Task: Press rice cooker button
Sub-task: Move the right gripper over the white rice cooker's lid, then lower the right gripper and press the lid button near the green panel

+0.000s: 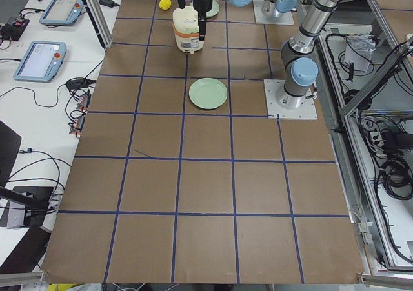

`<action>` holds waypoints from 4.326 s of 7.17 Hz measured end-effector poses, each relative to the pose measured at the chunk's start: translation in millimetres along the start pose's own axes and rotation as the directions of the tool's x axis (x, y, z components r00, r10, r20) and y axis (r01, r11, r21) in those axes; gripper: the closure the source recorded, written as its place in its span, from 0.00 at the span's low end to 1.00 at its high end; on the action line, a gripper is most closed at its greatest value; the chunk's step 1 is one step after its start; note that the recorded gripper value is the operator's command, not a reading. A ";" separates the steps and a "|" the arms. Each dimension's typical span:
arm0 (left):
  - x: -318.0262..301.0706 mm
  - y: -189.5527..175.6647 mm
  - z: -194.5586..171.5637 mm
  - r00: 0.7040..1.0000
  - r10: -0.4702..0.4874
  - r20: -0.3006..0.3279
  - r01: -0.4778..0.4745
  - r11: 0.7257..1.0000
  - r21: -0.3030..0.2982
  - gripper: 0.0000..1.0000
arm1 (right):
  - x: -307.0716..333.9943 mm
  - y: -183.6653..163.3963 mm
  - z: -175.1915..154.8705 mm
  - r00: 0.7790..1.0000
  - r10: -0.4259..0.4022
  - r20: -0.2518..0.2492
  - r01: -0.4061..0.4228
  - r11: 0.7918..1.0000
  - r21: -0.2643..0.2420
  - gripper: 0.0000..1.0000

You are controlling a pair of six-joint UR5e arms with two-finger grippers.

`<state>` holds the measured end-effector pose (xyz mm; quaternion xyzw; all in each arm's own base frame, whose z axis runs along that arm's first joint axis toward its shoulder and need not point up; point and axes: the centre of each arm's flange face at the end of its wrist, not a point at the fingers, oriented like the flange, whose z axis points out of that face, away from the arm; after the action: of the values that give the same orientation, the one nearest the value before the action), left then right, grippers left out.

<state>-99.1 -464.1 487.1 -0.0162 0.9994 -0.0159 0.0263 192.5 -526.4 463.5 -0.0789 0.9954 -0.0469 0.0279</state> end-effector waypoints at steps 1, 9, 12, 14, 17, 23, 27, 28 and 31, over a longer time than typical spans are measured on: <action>0.0 0.0 0.0 1.000 0.000 0.000 0.000 1.000 0.000 0.00 | -7.5 -1.8 7.4 1.000 -0.009 0.006 0.009 1.000 -0.011 0.92; 0.0 0.0 0.0 1.000 0.000 0.000 0.000 1.000 0.000 0.00 | -48.6 -28.0 70.7 0.998 -0.064 0.020 0.065 0.997 -0.031 0.92; 0.0 0.0 0.0 1.000 0.000 0.000 0.000 1.000 0.000 0.00 | -49.1 -39.1 84.6 0.998 -0.068 0.011 0.068 0.997 -0.020 0.92; 0.0 0.0 0.0 1.000 0.000 0.000 0.000 1.000 0.000 0.00 | -57.9 -48.9 87.2 0.997 -0.083 0.006 0.083 0.996 -0.010 0.92; 0.0 0.1 0.0 1.000 0.000 0.000 0.000 1.000 -0.001 0.00 | -69.4 -52.7 94.7 0.995 -0.102 0.011 0.102 0.995 -0.017 0.92; 0.0 0.0 0.0 1.000 0.000 0.000 0.000 1.000 0.000 0.00 | -64.1 -51.8 102.1 0.994 -0.108 0.023 0.109 0.993 -0.036 0.93; 0.0 0.0 0.0 1.000 0.000 0.000 0.000 1.000 0.000 0.00 | -61.8 -46.8 111.4 0.994 -0.105 0.027 0.107 0.993 -0.052 0.93; 0.0 0.0 0.0 1.000 0.000 0.000 0.000 1.000 0.000 0.00 | -61.5 -45.6 113.3 0.994 -0.105 0.026 0.107 0.993 -0.053 0.93; 0.0 0.0 0.0 1.000 0.000 0.000 0.000 1.000 0.000 0.00 | -59.4 -45.2 116.2 0.995 -0.101 0.026 0.102 0.993 -0.056 0.93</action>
<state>-99.1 -464.1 487.1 -0.0162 0.9994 -0.0159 0.0263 265.4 -571.6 355.3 -0.1308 0.9906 -0.0189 0.0346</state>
